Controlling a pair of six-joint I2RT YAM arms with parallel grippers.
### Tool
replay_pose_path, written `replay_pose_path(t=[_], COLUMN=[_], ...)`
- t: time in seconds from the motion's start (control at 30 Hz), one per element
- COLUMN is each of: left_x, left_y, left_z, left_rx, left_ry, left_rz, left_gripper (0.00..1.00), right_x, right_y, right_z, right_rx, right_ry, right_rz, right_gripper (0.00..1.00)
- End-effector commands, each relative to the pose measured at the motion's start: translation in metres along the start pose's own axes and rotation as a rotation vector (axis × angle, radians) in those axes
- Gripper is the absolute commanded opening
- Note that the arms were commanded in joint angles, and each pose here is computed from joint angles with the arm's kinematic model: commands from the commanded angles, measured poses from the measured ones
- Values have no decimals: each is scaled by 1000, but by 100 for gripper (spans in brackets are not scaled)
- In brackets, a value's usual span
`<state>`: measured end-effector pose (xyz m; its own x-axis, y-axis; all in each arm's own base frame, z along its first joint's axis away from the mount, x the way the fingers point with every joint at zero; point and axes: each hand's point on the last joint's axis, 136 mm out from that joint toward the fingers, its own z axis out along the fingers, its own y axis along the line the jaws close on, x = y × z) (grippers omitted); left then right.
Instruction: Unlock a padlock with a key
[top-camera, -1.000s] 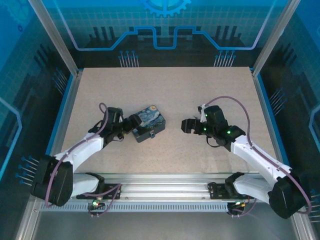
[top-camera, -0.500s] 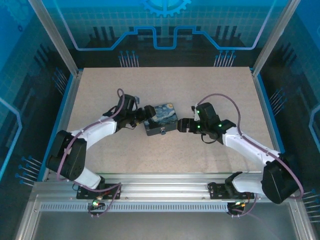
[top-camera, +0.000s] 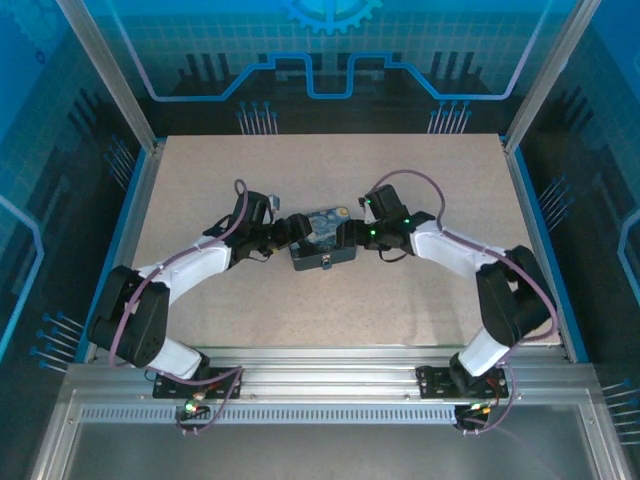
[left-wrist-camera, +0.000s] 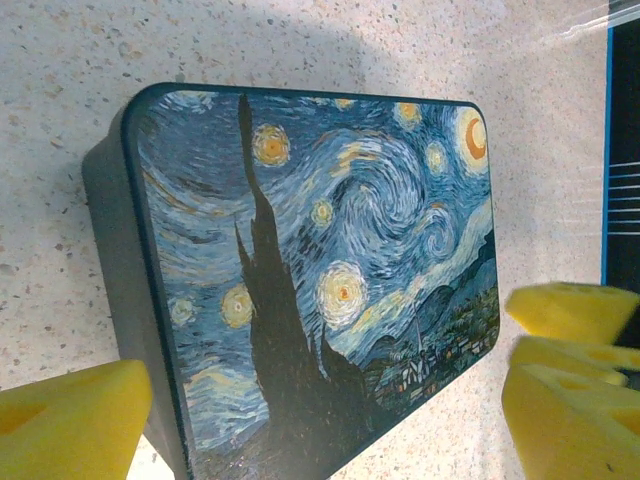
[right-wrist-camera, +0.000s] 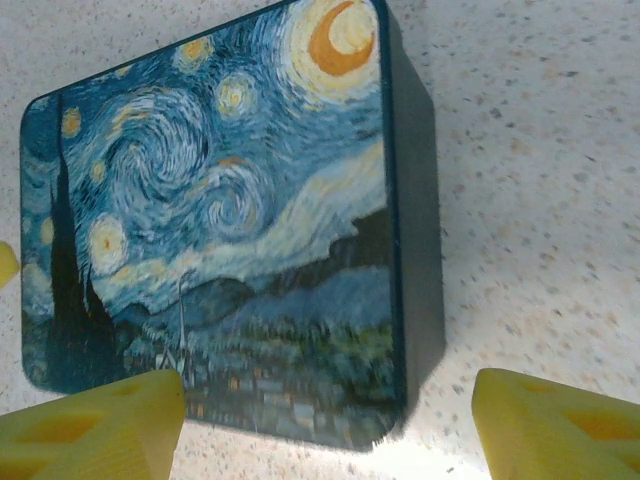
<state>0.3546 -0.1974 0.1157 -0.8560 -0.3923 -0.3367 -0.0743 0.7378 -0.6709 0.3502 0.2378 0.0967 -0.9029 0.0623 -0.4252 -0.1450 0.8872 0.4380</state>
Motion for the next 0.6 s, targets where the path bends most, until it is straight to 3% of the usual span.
replay_pose_path(t=[0.0, 0.3, 0.57], left_x=[0, -16, -8], left_y=[-8, -21, -12], left_z=[7, 26, 18], left_rx=[30, 42, 25], left_ry=[24, 44, 29], left_rz=[9, 25, -1], left_gripper=[92, 92, 93], right_x=[-4, 19, 16], right_y=[15, 28, 3], right_z=[8, 4, -7], right_rx=[-54, -68, 20], right_ry=[30, 65, 46], right_rz=[-8, -37, -6], right_gripper=[74, 71, 77])
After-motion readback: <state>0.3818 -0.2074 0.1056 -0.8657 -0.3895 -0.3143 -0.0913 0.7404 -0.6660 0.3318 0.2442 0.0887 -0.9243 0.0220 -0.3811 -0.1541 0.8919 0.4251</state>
